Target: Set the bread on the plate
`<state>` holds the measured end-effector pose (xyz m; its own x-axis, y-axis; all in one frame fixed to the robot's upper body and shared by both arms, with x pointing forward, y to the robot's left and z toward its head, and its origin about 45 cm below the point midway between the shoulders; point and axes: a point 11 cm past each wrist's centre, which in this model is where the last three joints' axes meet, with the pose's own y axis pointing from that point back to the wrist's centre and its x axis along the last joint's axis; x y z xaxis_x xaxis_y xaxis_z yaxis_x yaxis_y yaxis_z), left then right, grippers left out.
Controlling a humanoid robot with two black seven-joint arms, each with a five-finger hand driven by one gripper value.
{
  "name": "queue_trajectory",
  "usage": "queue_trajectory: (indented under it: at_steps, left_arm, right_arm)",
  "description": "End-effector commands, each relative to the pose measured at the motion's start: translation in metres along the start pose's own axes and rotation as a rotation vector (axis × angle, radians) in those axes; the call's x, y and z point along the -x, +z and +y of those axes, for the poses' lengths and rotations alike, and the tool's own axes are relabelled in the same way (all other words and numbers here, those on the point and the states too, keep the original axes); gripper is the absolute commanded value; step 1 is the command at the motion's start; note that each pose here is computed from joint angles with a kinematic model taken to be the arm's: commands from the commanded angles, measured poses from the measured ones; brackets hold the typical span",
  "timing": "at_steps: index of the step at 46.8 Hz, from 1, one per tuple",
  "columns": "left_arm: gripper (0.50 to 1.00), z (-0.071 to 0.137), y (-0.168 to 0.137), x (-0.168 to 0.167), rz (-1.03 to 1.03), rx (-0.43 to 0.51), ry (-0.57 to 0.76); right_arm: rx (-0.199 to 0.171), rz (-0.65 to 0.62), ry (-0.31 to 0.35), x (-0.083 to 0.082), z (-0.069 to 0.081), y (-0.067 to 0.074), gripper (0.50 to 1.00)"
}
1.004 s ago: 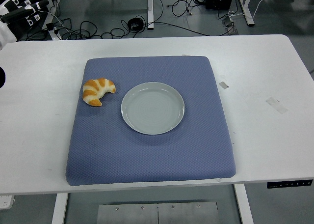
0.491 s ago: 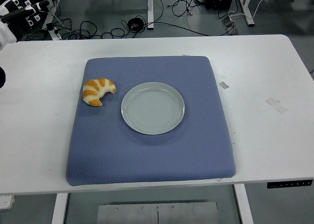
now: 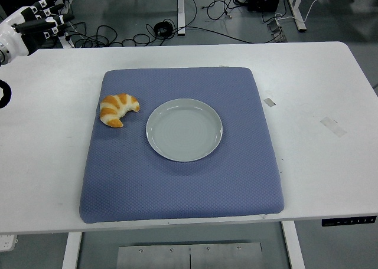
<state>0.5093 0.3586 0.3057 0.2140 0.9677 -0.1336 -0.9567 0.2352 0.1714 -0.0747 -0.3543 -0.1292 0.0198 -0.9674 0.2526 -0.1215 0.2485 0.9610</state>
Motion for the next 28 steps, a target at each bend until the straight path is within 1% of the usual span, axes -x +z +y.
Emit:
queue_trajectory:
  at_steps: [1,8,17,22,28]
  left_arm:
    - [0.971,-0.002,0.002,0.005,-0.033,-0.012,-0.014]
    - [0.971,-0.004,0.013,0.010,-0.083,-0.019,-0.032]
    - [0.969,-0.010,0.032,0.023,-0.218,-0.043,-0.064]
    - [0.969,-0.011,0.035,0.028,-0.288,-0.069,-0.074]
    - [0.968,-0.014,0.042,0.044,-0.371,-0.087,-0.115]
  right_arm:
    - [0.000,0.000,0.002,0.000,0.000,0.000,1.000]
    - [0.000,0.000,0.000,0.000,0.000,0.000,1.000]
    - [0.000,0.000,0.002,0.000,0.000,0.000,1.000]
    - [0.000,0.000,-0.001,0.000,0.000,0.000,1.000]
    - [0.000,0.000,-0.001,0.000,0.000,0.000,1.000]
